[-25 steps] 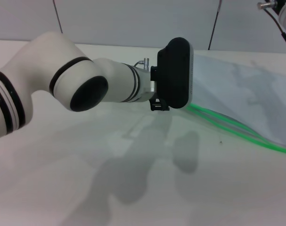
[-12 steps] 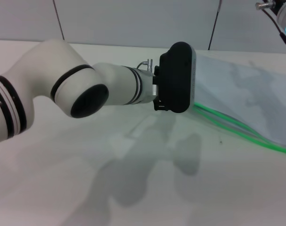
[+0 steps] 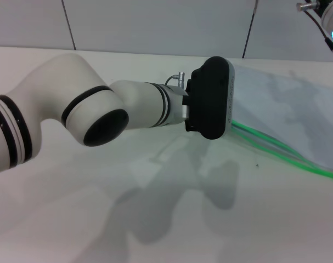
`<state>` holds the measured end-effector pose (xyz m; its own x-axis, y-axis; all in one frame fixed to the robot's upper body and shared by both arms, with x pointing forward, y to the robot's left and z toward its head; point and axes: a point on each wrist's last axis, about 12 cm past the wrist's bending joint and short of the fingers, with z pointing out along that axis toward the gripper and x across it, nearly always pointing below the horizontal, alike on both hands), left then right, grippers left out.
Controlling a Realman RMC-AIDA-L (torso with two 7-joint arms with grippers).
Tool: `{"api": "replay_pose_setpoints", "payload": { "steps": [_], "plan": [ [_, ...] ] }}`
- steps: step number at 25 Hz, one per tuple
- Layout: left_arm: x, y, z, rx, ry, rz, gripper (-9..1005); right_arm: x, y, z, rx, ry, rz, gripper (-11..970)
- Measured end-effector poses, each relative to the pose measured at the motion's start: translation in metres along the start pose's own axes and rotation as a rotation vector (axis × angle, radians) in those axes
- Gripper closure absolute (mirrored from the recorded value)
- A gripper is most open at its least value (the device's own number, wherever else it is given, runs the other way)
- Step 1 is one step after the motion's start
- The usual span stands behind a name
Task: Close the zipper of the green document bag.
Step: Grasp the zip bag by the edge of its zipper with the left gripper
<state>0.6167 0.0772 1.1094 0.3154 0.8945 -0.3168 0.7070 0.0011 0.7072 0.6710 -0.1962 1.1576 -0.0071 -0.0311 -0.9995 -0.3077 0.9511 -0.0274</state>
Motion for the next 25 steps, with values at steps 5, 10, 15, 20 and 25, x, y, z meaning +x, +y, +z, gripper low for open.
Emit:
{"api": "replay_pose_setpoints", "payload": {
  "steps": [5,10,15,20,25],
  "plan": [
    [0.005,-0.001,0.001,0.002,0.013,-0.009,374,0.000,0.000,0.000,0.001,0.002,0.000,387],
    [0.009,-0.001,0.001,0.004,0.025,-0.016,379,0.001,0.000,0.000,0.001,0.004,0.000,387],
    [0.010,-0.001,0.001,0.003,0.026,-0.016,390,0.001,0.000,0.000,0.001,0.004,-0.001,386],
    [0.011,0.000,0.001,0.002,0.029,-0.015,401,0.002,-0.001,0.000,0.002,0.007,-0.001,386],
    [0.015,-0.002,0.000,-0.002,0.032,-0.013,412,0.002,0.000,0.000,0.001,0.008,-0.002,386]
  ]
}}
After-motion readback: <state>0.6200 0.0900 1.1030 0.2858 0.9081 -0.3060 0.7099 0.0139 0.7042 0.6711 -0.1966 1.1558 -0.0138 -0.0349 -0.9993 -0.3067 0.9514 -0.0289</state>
